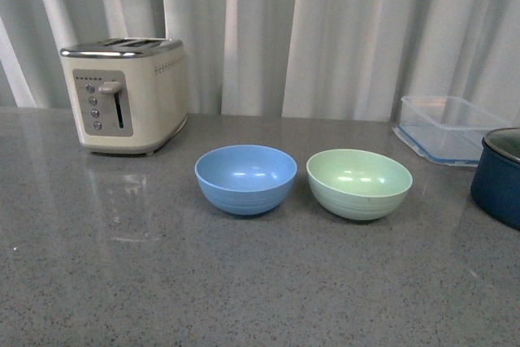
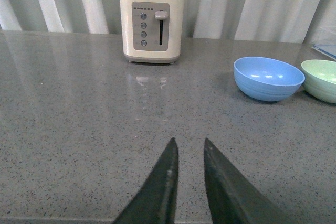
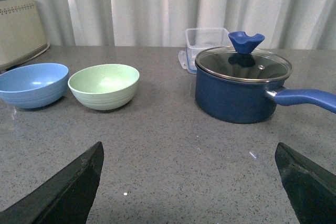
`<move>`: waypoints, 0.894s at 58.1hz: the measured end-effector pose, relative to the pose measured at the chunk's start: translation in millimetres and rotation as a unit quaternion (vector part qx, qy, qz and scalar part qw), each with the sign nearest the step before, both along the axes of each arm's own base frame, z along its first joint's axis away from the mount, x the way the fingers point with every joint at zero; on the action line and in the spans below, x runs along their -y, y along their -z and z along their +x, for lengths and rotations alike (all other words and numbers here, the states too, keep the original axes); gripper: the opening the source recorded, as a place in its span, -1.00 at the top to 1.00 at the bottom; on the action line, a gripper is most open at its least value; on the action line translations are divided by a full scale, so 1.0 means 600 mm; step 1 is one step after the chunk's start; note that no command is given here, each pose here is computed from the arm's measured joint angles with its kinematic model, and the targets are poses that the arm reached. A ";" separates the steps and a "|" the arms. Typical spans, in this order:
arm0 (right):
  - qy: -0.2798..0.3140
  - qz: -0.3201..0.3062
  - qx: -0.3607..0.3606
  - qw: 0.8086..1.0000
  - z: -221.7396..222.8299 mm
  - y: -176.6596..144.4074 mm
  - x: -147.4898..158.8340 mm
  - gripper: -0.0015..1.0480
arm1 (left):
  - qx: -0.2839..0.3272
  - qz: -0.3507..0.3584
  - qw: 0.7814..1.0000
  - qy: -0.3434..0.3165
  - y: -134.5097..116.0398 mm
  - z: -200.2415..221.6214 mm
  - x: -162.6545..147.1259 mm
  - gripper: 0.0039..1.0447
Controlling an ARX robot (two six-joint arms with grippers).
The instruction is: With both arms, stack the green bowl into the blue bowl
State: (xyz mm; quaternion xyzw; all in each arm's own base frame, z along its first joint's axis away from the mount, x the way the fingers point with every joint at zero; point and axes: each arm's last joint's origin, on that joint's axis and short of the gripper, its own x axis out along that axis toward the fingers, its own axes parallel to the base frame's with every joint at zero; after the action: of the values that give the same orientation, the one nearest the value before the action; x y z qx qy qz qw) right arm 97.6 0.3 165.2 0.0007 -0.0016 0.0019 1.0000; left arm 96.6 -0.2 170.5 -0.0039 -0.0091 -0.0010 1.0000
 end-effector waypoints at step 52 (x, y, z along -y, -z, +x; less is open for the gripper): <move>-0.169 -0.071 -0.120 0.976 0.151 -0.172 -0.050 -0.81 | 0.000 0.001 1.000 0.000 0.000 0.000 0.000 -0.87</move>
State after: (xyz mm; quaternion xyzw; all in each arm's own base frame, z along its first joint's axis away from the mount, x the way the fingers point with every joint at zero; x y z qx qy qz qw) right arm 188.1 30.3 268.6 -0.0703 0.1192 0.1705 0.9756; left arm 96.6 -0.2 170.5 -0.0026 -0.0089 -0.0012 1.0000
